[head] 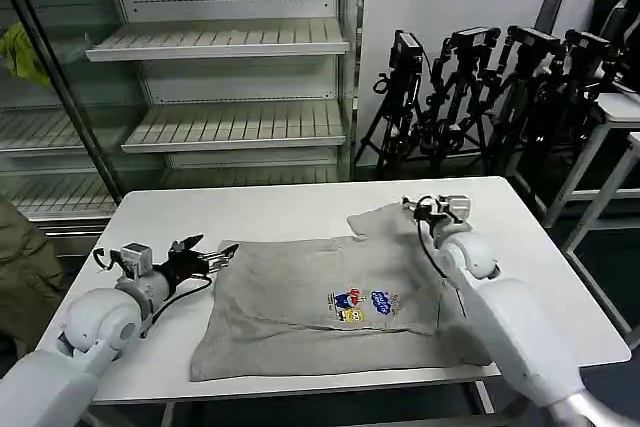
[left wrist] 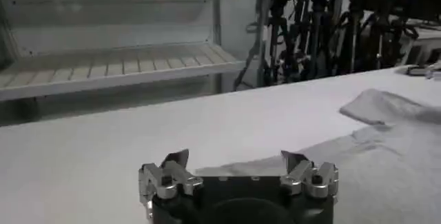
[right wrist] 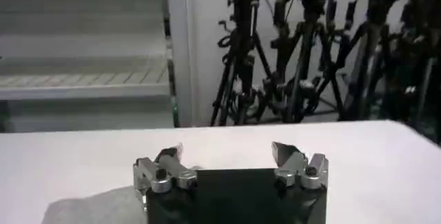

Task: Fold and organize the clothes.

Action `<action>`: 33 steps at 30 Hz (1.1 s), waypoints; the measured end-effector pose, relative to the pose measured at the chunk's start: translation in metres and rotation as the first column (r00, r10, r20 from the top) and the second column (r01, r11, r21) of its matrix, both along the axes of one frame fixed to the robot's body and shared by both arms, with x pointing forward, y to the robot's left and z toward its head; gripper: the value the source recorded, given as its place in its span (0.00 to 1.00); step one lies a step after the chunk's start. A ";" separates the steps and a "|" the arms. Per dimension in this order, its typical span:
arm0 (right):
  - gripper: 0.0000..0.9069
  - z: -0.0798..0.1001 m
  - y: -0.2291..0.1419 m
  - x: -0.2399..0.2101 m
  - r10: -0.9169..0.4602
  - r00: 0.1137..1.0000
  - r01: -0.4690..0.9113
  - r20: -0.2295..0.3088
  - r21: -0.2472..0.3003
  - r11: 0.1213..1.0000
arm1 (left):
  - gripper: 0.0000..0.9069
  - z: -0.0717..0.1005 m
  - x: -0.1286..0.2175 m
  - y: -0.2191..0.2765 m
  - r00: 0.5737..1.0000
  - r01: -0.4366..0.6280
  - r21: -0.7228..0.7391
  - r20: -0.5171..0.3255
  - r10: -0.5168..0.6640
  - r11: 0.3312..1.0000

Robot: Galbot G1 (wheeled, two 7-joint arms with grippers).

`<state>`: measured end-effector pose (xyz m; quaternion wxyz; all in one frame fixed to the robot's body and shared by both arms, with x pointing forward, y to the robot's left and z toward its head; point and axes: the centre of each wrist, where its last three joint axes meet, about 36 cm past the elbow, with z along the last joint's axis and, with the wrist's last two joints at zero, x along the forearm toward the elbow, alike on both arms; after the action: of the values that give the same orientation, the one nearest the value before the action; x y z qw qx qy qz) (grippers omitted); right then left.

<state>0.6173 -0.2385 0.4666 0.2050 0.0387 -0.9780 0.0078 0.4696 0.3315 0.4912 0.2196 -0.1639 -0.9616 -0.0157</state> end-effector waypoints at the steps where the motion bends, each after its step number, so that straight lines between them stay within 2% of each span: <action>1: 1.00 -0.002 0.003 0.002 0.006 1.000 -0.006 -0.011 -0.003 1.000 | 1.00 -0.001 0.001 -0.001 1.000 0.001 -0.004 -0.004 -0.001 1.000; 5: 1.00 -0.007 0.011 0.007 0.020 0.999 -0.020 -0.040 -0.010 1.000 | 1.00 -0.007 0.008 -0.005 1.000 0.000 -0.014 -0.021 0.000 1.000; 15: 1.00 -0.009 0.021 0.015 0.041 0.997 -0.044 -0.069 -0.036 0.998 | 1.00 -0.018 0.023 -0.015 0.999 0.004 -0.025 -0.048 -0.006 1.000; 33: 1.00 -0.012 0.021 0.015 0.047 0.996 -0.051 -0.082 -0.059 0.997 | 1.00 -0.035 0.044 -0.010 0.998 -0.016 0.003 -0.068 0.016 1.000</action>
<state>0.6327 -0.2176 0.4547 0.2451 0.0567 -0.9670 0.0410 0.5138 0.3217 0.4561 0.2525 -0.1563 -0.9549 -0.0096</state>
